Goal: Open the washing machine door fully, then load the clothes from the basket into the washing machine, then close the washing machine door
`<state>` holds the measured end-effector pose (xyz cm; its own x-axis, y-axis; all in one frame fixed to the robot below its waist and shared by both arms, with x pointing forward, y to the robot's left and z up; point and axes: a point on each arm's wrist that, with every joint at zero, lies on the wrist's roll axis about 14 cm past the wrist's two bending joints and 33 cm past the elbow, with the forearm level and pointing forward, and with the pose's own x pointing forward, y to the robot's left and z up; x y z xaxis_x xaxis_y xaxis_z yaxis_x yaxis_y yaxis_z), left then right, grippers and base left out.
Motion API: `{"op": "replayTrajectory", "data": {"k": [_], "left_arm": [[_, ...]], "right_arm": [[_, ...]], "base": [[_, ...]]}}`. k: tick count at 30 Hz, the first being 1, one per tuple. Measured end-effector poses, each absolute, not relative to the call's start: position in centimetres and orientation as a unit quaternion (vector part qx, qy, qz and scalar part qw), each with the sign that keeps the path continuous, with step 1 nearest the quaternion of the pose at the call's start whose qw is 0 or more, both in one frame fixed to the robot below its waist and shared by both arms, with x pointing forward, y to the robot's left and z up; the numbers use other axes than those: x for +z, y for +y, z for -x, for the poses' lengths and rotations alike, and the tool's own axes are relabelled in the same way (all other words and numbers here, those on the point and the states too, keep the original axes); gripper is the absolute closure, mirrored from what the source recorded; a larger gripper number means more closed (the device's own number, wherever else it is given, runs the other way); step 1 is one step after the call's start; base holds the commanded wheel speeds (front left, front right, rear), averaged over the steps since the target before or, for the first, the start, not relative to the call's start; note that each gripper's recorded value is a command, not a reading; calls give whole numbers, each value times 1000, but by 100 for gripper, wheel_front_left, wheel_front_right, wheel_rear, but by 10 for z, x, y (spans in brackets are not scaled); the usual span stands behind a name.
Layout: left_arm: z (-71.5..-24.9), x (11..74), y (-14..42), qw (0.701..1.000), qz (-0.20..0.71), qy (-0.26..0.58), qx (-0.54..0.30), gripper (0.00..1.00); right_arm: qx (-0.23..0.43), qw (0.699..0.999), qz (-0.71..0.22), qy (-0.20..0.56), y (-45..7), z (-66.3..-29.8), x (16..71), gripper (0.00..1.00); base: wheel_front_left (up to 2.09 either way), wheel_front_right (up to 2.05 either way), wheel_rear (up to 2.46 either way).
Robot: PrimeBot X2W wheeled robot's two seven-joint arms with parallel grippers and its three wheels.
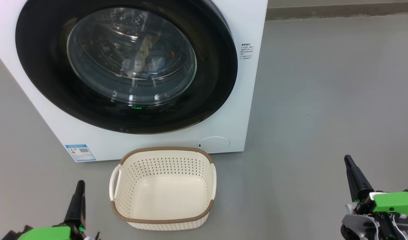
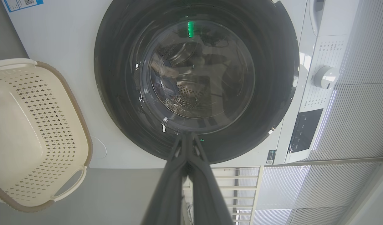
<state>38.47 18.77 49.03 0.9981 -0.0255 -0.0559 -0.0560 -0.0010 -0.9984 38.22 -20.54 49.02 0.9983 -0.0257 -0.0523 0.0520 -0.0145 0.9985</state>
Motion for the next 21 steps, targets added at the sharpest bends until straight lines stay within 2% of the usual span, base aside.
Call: {"op": "replayTrajectory", "data": {"k": [21], "left_arm": [[-385, 490, 188, 706, 707, 29, 11, 100]], "right_arm": [[-28, 702, -712, 9, -206, -382, 490, 100]], "base": [[0, 0, 0]]}}
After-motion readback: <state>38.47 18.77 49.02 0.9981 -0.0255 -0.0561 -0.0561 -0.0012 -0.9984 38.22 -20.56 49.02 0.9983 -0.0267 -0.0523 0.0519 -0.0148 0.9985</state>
